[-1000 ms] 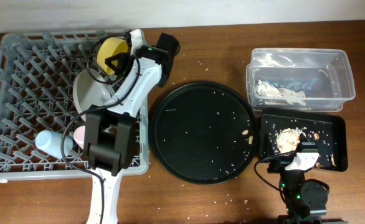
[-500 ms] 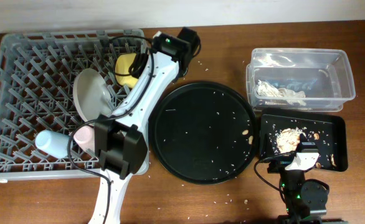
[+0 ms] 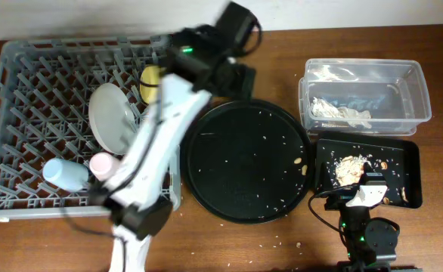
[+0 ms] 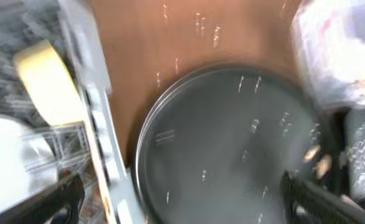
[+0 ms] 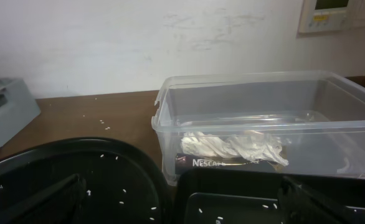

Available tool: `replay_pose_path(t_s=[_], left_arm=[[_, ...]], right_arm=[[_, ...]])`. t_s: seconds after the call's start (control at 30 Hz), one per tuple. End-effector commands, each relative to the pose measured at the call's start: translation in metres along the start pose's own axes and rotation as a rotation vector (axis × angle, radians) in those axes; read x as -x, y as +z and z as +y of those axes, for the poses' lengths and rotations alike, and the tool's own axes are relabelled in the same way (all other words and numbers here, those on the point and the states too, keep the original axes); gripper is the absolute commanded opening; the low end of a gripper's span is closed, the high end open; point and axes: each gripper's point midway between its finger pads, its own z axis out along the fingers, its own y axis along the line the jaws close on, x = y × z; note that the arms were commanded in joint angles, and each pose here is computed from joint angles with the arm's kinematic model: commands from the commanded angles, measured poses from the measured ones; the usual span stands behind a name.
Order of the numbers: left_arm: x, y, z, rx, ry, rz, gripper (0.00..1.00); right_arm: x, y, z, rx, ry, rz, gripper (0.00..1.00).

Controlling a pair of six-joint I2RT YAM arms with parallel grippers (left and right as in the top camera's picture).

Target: Sort waste into correct bins and load items into the dishwasher rack

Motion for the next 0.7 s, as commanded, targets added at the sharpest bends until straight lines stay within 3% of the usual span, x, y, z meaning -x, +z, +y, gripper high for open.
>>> replay_pose_path(t_s=[0.0,0.13,0.27,0.37,0.5,0.6,0.67], left_arm=[[0.026,-0.114,0.036,-0.048,0.007,-0.308,0.99],[-0.032,-0.168,0.087,0.062,-0.022,-0.265,0.99],[-0.063,-0.229,0.109,0.074,-0.033,-0.392,0.99],[-0.084,-0.247,0.129,0.139,-0.059,-0.428,0.99],[-0.064,-0.22,0.147,0.18,-0.159,-0.562,0.99],[-0.068,-0.146,0.153,0.177,-0.189,-0.675,0.99],[-0.088,-0.102,0.148,0.13,-0.11,-0.758,0.99]], right_arm=[[-0.003,0.0,-0.001,-0.005,0.003,0.004,0.99],[-0.003,0.0,-0.001,-0.005,0.003,0.004,0.99],[-0.003,0.0,-0.001,-0.004,0.003,0.004,0.98],[-0.003,0.0,-0.001,-0.005,0.003,0.004,0.98],[-0.003,0.0,-0.001,-0.004,0.003,0.004,0.98],[-0.003,0.0,-0.001,-0.005,0.003,0.004,0.98],[-0.003,0.0,-0.001,-0.005,0.003,0.004,0.99]])
